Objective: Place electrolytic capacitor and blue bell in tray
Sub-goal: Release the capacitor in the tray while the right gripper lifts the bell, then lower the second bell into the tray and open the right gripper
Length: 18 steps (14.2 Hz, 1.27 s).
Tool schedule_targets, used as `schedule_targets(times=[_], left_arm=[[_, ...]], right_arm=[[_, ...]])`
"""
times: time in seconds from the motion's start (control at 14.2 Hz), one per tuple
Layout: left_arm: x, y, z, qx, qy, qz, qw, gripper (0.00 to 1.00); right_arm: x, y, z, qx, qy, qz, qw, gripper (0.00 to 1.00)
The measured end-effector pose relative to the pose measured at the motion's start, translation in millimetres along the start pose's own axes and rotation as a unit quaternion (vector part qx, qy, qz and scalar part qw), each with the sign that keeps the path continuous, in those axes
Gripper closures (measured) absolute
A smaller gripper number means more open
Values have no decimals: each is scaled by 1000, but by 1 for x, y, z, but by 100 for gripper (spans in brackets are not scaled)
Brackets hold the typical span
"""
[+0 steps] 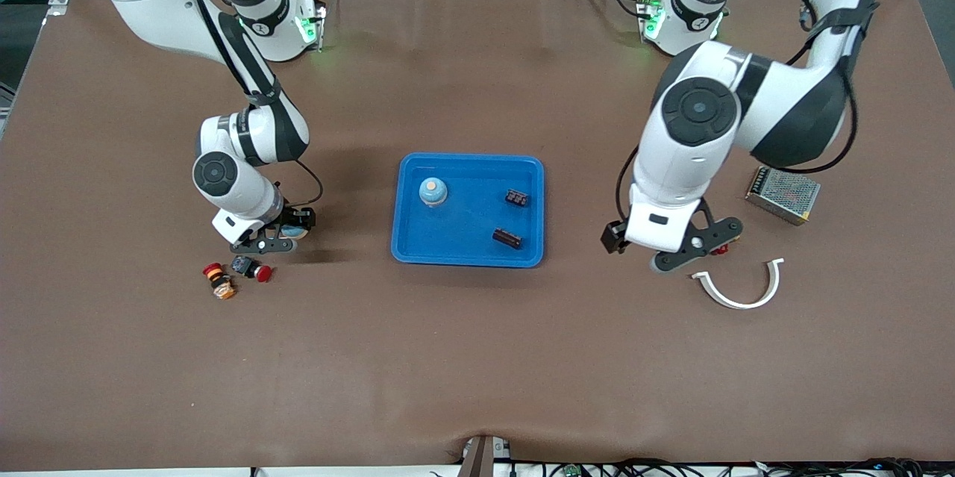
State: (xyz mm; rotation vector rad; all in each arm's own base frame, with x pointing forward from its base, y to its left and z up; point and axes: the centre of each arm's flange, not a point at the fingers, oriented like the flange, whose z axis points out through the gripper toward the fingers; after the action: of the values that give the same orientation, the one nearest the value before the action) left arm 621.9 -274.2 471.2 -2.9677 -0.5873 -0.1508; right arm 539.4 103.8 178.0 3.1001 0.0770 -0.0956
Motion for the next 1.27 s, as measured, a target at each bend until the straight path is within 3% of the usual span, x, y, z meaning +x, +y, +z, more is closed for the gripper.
schedule_targets(times=[0.21,0.49,0.7,1.27], left_arm=[[10,-22,-15,10,-1,42,999,0],[28,-53,-38,3,6,66,998,0],[29,-66,-57,-7,8,80,997,0],[44,-153,-109,-20,-29,128,991,0]], right_arm=[[0,-2,0,0,-1,1,1000,33],[4,-35,-17,-10,-40,31,999,33],[11,-82,-45,-15,-39,70,997,33],[10,-201,-98,42,-21,175,983,33]])
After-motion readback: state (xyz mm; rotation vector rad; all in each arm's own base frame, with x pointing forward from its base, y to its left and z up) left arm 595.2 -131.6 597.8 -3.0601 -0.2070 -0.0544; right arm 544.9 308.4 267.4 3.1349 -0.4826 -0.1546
